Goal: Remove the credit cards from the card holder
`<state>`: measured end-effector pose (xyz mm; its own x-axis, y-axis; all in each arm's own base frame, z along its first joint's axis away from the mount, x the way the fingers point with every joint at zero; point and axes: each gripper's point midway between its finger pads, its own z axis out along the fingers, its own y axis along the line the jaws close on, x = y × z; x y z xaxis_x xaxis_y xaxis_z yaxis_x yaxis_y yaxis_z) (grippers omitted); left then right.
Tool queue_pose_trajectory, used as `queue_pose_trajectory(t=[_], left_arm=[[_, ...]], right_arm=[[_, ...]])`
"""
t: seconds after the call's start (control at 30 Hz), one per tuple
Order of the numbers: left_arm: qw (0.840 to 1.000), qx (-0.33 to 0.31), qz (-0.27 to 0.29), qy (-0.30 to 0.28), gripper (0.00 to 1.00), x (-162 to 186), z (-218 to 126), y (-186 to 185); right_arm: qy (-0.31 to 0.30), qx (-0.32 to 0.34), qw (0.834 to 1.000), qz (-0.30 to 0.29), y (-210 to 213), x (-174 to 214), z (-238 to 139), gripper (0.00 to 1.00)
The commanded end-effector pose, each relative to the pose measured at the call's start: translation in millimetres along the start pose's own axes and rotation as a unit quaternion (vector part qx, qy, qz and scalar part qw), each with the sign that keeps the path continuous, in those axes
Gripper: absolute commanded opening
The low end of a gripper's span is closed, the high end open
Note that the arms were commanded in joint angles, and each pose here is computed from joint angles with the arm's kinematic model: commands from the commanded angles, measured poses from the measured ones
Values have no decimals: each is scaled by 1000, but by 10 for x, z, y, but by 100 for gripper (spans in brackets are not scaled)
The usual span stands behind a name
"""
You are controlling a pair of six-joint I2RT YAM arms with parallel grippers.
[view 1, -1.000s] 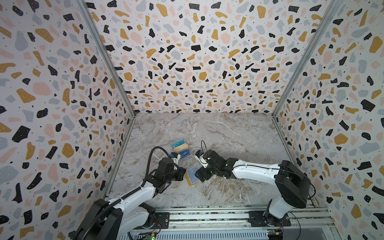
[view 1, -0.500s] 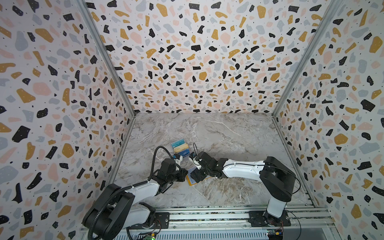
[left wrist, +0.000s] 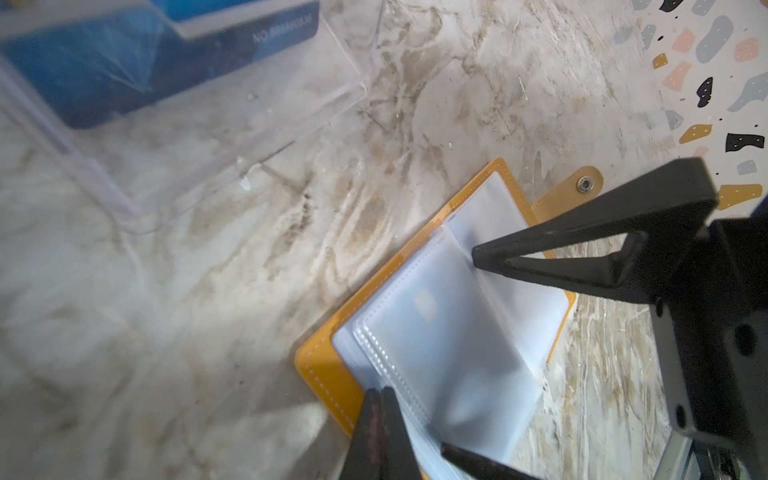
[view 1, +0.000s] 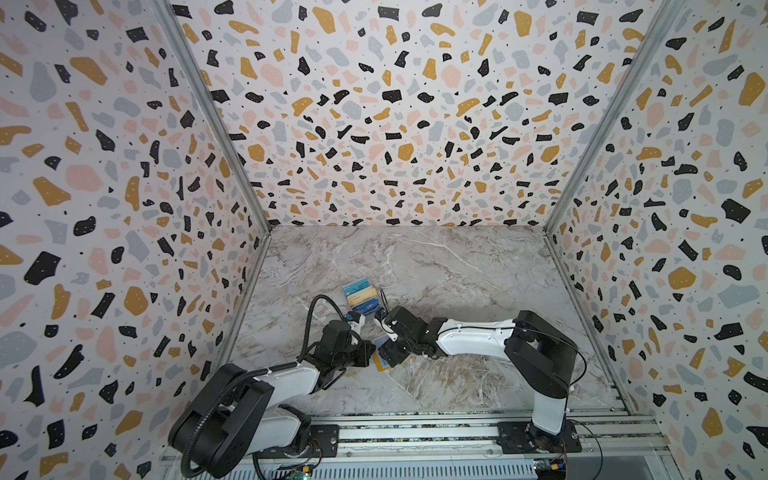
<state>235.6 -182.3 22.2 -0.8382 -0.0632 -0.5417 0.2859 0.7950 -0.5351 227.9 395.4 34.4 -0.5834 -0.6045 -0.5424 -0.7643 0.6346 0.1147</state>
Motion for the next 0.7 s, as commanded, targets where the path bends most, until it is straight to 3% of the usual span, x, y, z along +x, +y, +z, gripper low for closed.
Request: queue_pose_trajectory(t=[0.0,0.43,0.67], left_arm=[[1000,-1,4,10,0,94,18,32],[1000,-11,1,9,0,119,8,78],[1000,-12,0,10,0,123,11,85]], right_arm=[[15,19,1000,2,-46,33,3,76],[14,47,999,21,-191,60,-68,55],[16,92,995,35,-410,89,-169,52]])
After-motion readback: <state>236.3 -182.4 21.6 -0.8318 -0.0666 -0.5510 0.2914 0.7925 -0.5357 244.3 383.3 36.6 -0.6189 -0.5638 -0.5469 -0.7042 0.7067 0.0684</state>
